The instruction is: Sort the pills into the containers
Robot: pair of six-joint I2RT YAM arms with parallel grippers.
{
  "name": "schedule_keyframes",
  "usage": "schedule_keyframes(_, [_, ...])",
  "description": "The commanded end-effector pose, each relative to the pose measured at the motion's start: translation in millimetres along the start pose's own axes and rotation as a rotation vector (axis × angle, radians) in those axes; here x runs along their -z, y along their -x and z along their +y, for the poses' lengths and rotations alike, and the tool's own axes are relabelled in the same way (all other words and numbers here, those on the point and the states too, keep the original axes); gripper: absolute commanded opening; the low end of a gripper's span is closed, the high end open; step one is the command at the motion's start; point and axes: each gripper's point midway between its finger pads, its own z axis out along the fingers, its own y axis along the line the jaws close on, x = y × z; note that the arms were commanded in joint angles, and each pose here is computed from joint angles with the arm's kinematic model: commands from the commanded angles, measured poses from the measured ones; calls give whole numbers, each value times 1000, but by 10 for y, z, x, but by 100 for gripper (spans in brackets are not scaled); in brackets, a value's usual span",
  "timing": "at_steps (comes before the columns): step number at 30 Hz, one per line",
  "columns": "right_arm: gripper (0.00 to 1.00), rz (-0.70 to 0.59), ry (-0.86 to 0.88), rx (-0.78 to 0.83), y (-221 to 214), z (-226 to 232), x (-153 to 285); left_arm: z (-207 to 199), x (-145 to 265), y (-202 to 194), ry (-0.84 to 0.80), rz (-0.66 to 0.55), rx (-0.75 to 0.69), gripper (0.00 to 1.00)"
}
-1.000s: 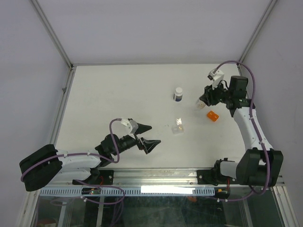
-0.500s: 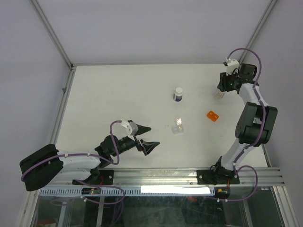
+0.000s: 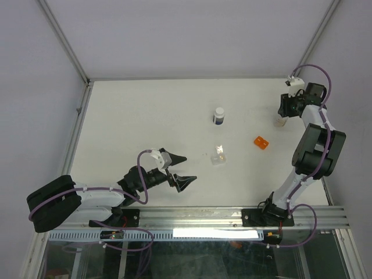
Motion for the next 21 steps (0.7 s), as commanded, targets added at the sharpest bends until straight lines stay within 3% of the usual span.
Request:
schedule_keyframes(1, [5, -22, -29, 54, 8, -106, 239, -61, -33, 137, -53, -59, -65, 97])
schedule_keyframes(4, [13, -8, -19, 59, -109, -101, 280, -94, -85, 148, -79, -58, -87, 97])
schedule_keyframes(8, [50, 7, 28, 78, -195, 10, 357, -109, -174, 139, -101, -48, -125, 97])
schedule_keyframes(12, [75, -28, 48, 107, -85, 115, 628, -144, -284, 94, -142, -23, -173, 96])
schedule_keyframes(14, [81, -49, 62, 133, -22, 191, 776, -144, -347, 49, -158, -8, -204, 96])
schedule_keyframes(17, [83, -97, 145, 172, 83, 419, 995, -106, -476, -28, -165, 25, -255, 96])
schedule_keyframes(21, [84, -235, 472, 205, 169, 1147, 1303, 9, -733, -195, -151, 103, -297, 96])
